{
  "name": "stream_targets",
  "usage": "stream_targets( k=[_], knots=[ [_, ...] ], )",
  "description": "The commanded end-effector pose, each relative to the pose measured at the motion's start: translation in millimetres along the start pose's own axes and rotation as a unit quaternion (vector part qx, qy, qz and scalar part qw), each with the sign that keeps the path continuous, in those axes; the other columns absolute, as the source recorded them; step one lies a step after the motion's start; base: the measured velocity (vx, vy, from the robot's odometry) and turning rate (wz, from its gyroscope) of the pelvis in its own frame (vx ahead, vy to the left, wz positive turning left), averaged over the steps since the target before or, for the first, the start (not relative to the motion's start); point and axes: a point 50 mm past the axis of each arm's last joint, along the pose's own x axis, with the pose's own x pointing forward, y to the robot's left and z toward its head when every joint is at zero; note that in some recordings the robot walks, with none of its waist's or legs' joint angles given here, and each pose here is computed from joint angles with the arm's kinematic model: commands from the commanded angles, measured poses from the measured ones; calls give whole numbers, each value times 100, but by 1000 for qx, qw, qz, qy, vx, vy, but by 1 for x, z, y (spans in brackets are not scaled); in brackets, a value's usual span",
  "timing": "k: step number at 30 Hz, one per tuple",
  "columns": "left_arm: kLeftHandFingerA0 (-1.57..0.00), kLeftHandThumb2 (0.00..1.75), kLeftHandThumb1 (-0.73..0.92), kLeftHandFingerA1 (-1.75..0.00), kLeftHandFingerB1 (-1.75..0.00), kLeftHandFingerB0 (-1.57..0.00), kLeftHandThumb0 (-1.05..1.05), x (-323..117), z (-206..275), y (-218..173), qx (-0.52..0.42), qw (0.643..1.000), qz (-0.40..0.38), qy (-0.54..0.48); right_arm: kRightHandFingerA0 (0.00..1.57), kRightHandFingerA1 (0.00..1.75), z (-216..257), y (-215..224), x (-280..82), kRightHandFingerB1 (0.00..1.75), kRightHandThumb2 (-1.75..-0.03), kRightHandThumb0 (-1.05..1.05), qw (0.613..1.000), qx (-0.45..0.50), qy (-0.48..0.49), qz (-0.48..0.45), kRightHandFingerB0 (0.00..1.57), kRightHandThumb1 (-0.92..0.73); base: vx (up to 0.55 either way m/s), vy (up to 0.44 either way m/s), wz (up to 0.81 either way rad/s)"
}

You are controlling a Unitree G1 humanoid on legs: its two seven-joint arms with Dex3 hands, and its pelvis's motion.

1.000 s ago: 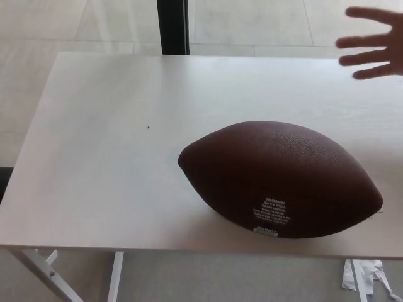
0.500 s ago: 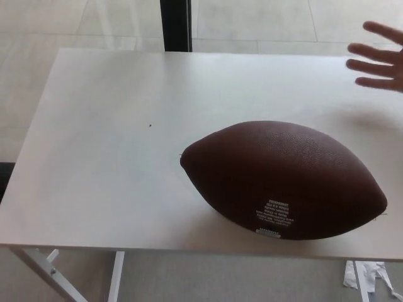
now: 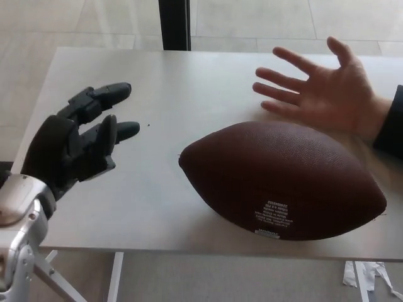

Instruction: The robot uses both its hands to grab the left and right ends of a football kept in the middle of the desk infront of it, lifts it up and places it in the palm of a person

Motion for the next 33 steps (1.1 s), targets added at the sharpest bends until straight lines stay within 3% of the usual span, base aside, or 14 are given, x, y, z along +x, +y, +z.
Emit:
stream_targets(
  k=[1, 2, 7, 8, 10, 11, 13, 16, 17, 19, 20, 21, 31, 33],
  knots=[
    [-30, 106, 72, -65, -53, -14, -79, -2, -12, 7, 36, 998, 27, 52, 51, 39, -14, -9, -3, 32, -67, -86, 997, -8, 77, -27, 37, -85, 0, 0, 0],
    [-32, 69, 92, -64, -49, -20, -79, -2, -13, 8, 36, 998, 27, 54, 50, 39, -16, -8, -3, 32, -67, -86, 996, -5, 85, -27, 38, -85, 0, 0, 0],
    [-35, 67, 92, -68, -47, -19, -78, -8, -22, 8, 29, 997, 23, 67, 54, 41, -30, -6, -7, 32, -67, -88, 992, -41, 117, -9, 37, -85, 0, 0, 0],
    [-32, 107, 71, -67, -53, -13, -77, -11, -23, 9, 29, 997, 21, 68, 53, 42, -34, -5, -9, 32, -68, -88, 991, -48, 124, -2, 37, -86, 0, 0, 0],
    [-34, 107, 73, -66, -51, -12, -78, -11, -25, 8, 30, 996, 20, 76, 54, 42, -38, -2, -13, 32, -67, -88, 990, -46, 133, -7, 39, -85, 0, 0, 0],
    [-34, 68, 92, -61, -44, -18, -75, -11, -26, 8, 27, 996, 21, 79, 53, 43, -40, 1, -16, 32, -67, -87, 990, -43, 135, -8, 39, -85, 0, 0, 0],
    [-35, 67, 92, -63, -45, -20, -76, -10, -29, 7, 15, 996, 23, 84, 49, 57, -44, 11, -23, 46, -112, -96, 989, -37, 140, -22, 35, -75, 0, 0, 0],
    [-30, 107, 73, -64, -51, -13, -77, -8, -33, 1, 10, 996, 18, 91, 57, 50, -45, 25, -31, 33, -67, -91, 990, -26, 138, -30, 43, -89, 0, 0, 0],
    [-30, 70, 92, -59, -43, -14, -77, -8, -32, 2, 12, 995, 23, 91, 52, 59, -45, 33, -28, 47, -111, -88, 990, -16, 135, -29, 36, -69, 0, 0, 0],
    [-30, 107, 73, -63, -51, -12, -78, -8, -34, 0, 12, 995, 24, 92, 58, 49, -44, 38, -30, 34, -67, -91, 990, -12, 136, -29, 45, -88, 0, 0, 0],
    [-27, 107, 74, -62, -50, -10, -76, -7, -34, -1, 14, 996, 21, 91, 53, 57, -45, 41, -31, 46, -113, -94, 990, -12, 136, -28, 37, -73, 0, 0, 0],
    [-28, 108, 74, -63, -50, -9, -77, -7, -36, -3, 13, 995, 21, 93, 60, 48, -46, 44, -33, 35, -67, -92, 990, -5, 138, -28, 47, -87, 0, 0, 0],
    [-26, 107, 78, -63, -51, -10, -79, -4, -44, -12, -2, 995, 24, 98, 59, 47, -47, 61, -46, 35, -68, -90, 992, -6, 126, -24, 46, -91, 0, 0, 0],
    [-27, 77, 92, -63, -43, -10, -79, -4, -47, -15, -17, 994, 30, 103, 51, 56, -48, 59, -48, 48, -112, -87, 992, -4, 125, -24, 37, -70, 0, 0, 0]
  ],
)
